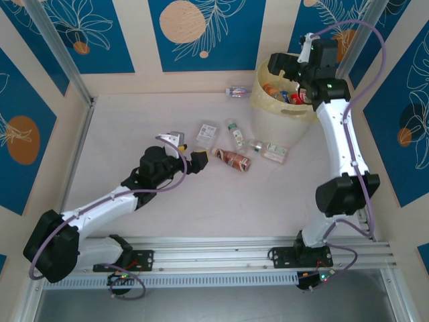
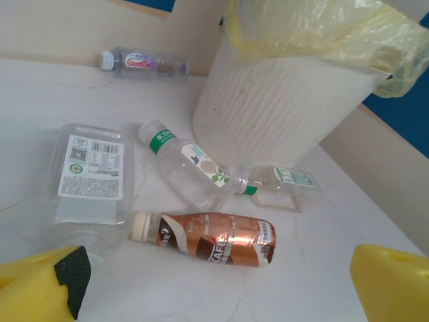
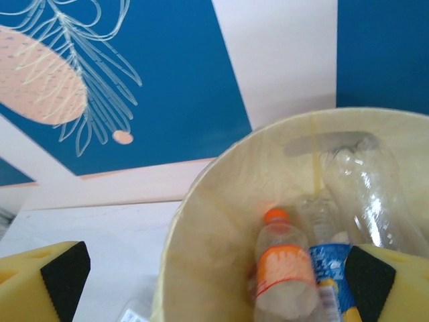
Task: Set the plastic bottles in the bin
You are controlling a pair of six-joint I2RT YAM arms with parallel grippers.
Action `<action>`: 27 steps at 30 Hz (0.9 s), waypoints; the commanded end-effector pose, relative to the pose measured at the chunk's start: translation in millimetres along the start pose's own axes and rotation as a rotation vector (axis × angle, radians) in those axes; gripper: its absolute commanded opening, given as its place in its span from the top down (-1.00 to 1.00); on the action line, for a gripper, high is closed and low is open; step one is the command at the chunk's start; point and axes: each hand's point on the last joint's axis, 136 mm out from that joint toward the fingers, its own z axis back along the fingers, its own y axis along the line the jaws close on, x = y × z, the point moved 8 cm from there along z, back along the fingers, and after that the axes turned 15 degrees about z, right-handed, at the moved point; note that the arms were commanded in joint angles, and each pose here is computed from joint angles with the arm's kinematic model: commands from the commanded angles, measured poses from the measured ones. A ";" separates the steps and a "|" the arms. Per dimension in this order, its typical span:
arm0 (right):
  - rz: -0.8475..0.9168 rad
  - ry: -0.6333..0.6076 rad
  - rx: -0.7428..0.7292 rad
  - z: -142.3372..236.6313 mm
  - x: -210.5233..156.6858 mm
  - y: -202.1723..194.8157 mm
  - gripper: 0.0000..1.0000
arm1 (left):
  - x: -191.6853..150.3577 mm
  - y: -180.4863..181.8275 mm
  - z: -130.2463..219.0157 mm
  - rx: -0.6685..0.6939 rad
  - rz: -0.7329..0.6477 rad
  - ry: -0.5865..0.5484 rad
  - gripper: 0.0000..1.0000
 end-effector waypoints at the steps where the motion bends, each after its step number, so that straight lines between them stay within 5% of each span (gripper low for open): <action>1: -0.037 -0.041 0.080 23.9 -3.6 13.1 -0.99 | 1.0 8.3 -3.2 0.067 0.033 -0.020 -1.00; 11: -0.124 -0.103 0.069 77.1 -60.0 17.8 -0.99 | -2.3 23.7 -9.3 0.153 0.093 -0.024 -1.00; 15: -0.014 -0.131 0.223 90.0 -87.1 34.1 -0.99 | -3.0 28.8 -11.4 0.185 0.114 -0.021 -1.00; 27: 0.389 0.201 0.484 50.4 -179.7 112.7 -0.99 | -3.4 54.0 -3.7 0.292 0.254 -0.083 -1.00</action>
